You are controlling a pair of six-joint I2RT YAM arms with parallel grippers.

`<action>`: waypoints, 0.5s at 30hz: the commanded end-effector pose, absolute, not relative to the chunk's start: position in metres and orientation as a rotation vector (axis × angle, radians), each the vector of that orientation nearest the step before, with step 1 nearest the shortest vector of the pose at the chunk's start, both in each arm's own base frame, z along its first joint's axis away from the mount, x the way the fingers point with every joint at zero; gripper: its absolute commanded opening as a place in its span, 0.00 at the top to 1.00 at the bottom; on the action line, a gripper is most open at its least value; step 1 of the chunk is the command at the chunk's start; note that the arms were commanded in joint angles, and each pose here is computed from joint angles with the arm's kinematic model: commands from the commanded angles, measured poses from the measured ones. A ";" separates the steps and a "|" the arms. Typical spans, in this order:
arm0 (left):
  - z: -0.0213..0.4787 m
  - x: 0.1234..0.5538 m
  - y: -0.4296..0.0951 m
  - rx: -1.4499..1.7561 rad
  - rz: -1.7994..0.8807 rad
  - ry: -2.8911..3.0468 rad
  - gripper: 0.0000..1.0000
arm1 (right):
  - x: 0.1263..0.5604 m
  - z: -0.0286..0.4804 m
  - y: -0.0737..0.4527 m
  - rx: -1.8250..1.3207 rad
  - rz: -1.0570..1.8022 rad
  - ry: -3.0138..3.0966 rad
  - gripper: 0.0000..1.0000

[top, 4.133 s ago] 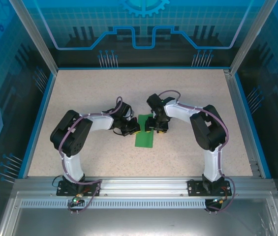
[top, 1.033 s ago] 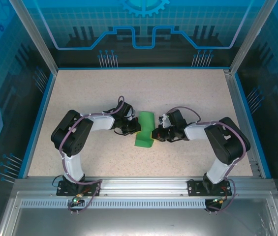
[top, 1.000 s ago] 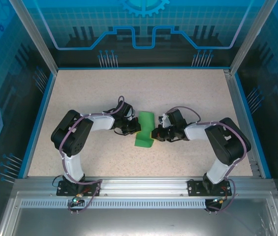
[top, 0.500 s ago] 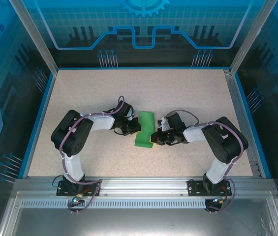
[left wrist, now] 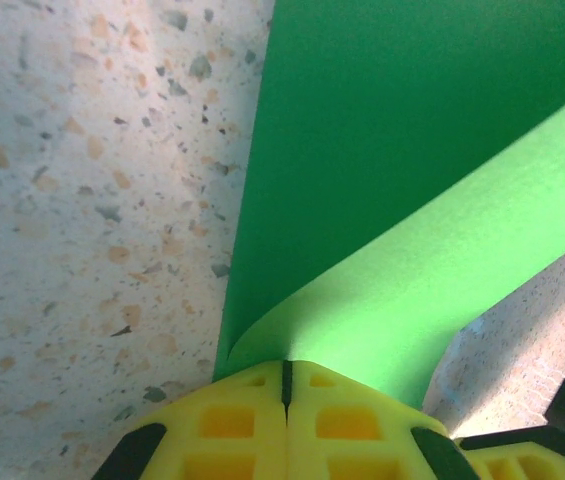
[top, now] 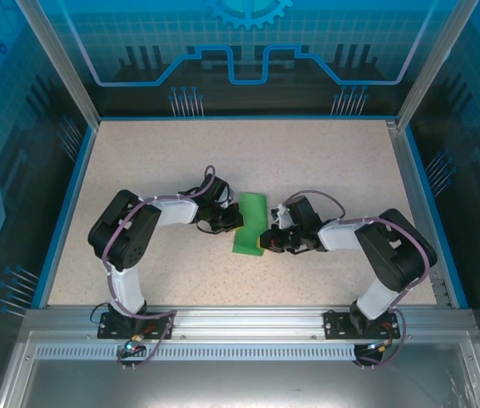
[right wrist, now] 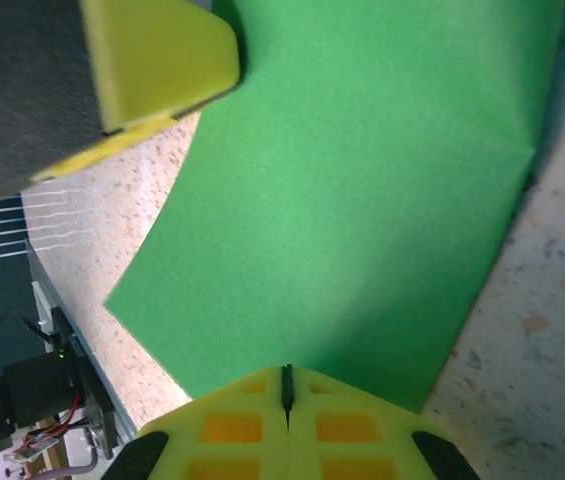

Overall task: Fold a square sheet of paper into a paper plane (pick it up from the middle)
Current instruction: Fold the square sheet of paper in half at the center of the table.

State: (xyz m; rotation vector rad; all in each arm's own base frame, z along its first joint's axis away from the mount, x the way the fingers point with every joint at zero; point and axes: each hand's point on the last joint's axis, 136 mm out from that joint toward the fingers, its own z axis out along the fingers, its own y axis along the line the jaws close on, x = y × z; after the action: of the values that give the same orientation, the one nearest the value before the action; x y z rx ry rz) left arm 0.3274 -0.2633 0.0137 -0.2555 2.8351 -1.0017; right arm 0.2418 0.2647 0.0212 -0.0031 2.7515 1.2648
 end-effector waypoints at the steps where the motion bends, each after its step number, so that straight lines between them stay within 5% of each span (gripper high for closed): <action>1: -0.017 0.308 -0.250 -0.287 -0.866 2.953 1.00 | 0.227 -0.002 0.260 0.015 1.224 2.829 0.99; 6: -0.018 0.307 -0.249 -0.280 -0.859 2.957 1.00 | 0.218 -0.024 0.252 0.050 1.177 2.894 0.99; 15: -0.019 0.307 -0.249 -0.280 -0.854 2.961 1.00 | 0.226 0.020 0.257 -0.023 1.227 2.769 0.98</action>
State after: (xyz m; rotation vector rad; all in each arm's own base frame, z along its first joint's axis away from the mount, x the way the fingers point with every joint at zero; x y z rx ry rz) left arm 0.3275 -0.2634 0.0135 -0.2522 2.8352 -1.0016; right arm 0.2345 0.2607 0.0159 0.0080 2.7652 1.2511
